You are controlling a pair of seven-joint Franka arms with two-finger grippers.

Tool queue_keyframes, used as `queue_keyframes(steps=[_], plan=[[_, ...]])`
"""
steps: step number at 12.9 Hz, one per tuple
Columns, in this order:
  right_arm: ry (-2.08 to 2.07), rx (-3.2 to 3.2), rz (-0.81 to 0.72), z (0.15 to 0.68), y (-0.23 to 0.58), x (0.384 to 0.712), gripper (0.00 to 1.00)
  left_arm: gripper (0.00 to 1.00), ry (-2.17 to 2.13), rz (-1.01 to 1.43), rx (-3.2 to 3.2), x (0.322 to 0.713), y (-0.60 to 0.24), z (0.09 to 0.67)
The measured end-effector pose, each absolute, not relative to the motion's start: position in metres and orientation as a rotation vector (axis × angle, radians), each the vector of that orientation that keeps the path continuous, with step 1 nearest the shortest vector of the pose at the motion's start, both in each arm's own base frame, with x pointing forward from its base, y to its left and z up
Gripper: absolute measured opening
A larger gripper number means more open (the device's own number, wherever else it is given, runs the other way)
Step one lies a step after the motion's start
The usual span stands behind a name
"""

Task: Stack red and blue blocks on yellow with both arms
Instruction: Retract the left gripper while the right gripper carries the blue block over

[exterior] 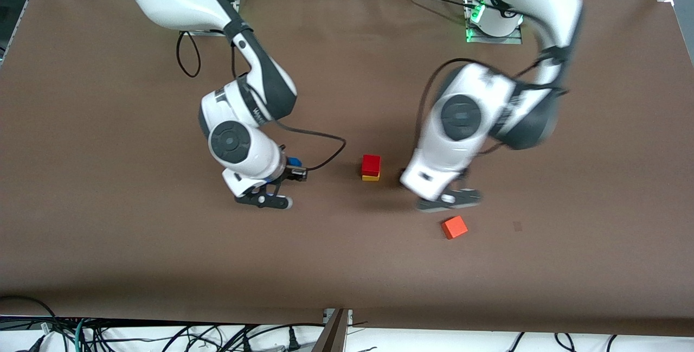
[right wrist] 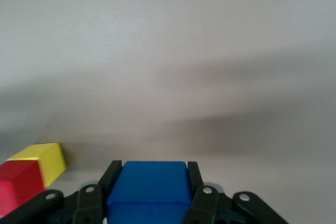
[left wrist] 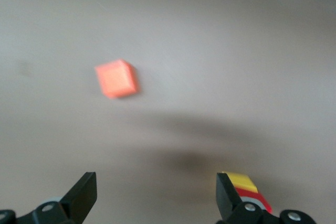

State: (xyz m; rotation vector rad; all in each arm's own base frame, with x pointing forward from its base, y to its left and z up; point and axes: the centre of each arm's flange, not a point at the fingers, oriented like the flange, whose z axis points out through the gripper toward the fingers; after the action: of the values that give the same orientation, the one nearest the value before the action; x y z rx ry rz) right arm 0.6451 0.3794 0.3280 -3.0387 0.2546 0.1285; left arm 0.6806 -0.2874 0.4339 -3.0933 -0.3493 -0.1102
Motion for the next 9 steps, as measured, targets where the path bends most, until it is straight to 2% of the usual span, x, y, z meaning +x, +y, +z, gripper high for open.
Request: queue_keyframes(steps=[4, 9], plan=[[0.371, -3.003, 0.086, 0.335, 0.440, 0.618, 0.55, 1.00, -0.471, -0.234, -3.078, 0.696, -0.159, 0.531], [0.346, -2.917, -0.044, 0.332, 0.510, 0.585, 0.55, 1.00, -0.414, -0.104, -3.061, 0.679, -0.052, 0.570]])
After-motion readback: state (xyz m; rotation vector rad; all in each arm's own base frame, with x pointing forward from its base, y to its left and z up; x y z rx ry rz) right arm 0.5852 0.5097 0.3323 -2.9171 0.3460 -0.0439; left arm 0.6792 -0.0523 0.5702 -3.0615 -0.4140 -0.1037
